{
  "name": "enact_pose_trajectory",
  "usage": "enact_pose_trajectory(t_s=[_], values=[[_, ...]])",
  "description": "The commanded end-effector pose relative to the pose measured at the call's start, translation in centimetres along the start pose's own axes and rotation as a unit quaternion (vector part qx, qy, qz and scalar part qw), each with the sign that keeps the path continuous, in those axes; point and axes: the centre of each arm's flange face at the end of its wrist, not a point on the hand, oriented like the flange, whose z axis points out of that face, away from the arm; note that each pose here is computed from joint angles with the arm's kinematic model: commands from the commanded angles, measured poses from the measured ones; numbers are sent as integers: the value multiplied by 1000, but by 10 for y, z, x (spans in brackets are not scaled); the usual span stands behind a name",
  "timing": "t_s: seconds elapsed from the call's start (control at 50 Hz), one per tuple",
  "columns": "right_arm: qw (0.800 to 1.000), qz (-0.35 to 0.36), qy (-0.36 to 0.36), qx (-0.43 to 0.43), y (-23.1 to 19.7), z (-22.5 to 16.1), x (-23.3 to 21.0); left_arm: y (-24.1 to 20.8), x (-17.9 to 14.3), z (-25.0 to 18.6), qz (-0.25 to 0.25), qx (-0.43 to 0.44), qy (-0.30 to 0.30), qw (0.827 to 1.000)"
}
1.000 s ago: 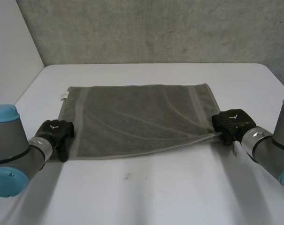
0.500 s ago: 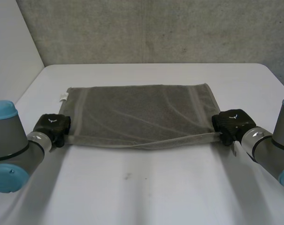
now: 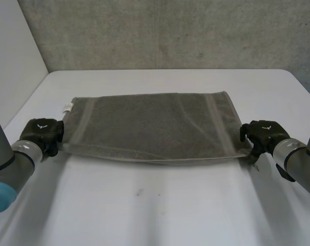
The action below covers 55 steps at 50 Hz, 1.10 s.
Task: Fold the towel.
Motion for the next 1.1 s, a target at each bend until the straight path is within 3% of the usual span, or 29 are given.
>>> enact_pose_trajectory(t_s=[0.02, 0.32, 0.44, 0.48, 0.54, 0.7, 0.82, 0.86, 0.96, 1.1], values=[[1000, 12, 5, -12, 8, 1, 2, -1, -7, 2, -4, 2, -9, 1000], [1000, 6, 9, 1, 1, -6, 8, 1, 3, -12, -6, -14, 9, 1000], [993, -116, 19, 19, -29, -54, 8, -9, 3, -52, -2, -48, 25, 999], [983, -184, 22, -6, -34, -81, 9, -11, 3, -63, -2, -56, 29, 998], [972, -228, 19, -50, -30, -103, 14, -15, 2, -88, -1, -66, 33, 997], [963, -243, -20, -112, -30, -146, 10, -15, 10, -135, 33, -65, 57, 996], [967, -243, -22, -78, -40, -138, 17, -14, 13, -129, 43, -46, 87, 994], [972, -225, -34, -66, -37, -103, 24, -13, 13, -117, 40, -46, 89, 994], [982, -186, -10, -31, -50, -58, 33, -14, 15, -78, 37, -38, 94, 994], [982, -189, -13, 12, -61, -3, 14, -16, 17, -15, -21, -52, 83, 995]])
